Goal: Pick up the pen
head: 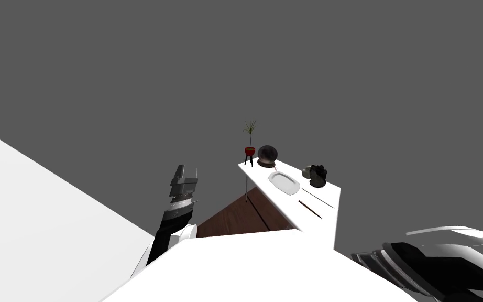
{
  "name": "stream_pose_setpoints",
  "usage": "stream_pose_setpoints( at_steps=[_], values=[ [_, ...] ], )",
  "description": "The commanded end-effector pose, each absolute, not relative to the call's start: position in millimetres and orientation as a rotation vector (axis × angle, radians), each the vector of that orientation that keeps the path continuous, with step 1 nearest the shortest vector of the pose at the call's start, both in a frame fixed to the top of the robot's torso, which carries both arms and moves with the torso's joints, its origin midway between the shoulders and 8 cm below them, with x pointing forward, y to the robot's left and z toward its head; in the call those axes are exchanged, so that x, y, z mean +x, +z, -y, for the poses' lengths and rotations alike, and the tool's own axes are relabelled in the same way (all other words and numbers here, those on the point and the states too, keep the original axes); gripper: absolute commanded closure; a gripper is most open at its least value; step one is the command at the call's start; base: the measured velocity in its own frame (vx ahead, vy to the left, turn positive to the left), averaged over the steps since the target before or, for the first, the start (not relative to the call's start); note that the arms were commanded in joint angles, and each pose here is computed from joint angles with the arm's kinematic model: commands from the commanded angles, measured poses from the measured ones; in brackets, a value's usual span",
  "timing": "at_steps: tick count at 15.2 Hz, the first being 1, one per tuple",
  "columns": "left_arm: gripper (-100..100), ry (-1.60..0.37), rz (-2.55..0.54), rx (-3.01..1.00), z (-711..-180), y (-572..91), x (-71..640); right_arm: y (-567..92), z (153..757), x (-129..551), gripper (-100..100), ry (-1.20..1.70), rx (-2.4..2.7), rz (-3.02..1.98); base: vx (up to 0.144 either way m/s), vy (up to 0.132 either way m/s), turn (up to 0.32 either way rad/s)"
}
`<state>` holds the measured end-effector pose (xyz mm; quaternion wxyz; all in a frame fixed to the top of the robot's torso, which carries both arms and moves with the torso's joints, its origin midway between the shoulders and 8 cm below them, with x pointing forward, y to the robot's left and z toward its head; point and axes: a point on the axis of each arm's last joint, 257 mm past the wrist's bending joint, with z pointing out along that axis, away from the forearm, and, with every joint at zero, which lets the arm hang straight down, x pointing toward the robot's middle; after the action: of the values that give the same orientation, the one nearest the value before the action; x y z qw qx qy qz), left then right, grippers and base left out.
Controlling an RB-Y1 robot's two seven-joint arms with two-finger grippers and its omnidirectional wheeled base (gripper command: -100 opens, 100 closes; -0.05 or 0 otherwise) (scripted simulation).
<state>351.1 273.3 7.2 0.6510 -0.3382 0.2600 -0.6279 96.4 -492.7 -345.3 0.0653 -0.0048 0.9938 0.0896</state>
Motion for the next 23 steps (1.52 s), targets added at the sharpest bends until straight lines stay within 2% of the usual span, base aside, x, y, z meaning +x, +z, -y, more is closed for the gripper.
stream_pose_setpoints(
  at_steps=[1,12,23],
  values=[
    [0,-1.426,-0.590,-0.768,-273.3,7.2,351.1,-343.1,502.5,95.0,-100,0.230,-0.055,-3.033,0.035,0.005,0.168],
    [0,-1.426,-0.590,-0.768,-273.3,7.2,351.1,-332.2,546.0,91.4,-100,0.034,-0.308,-3.184,0.052,0.008,0.131],
    [0,-1.426,-0.590,-0.768,-273.3,7.1,351.1,-333.0,553.8,100.3,-100,-0.045,-0.488,-3.236,0.067,0.005,0.116]
  ],
)
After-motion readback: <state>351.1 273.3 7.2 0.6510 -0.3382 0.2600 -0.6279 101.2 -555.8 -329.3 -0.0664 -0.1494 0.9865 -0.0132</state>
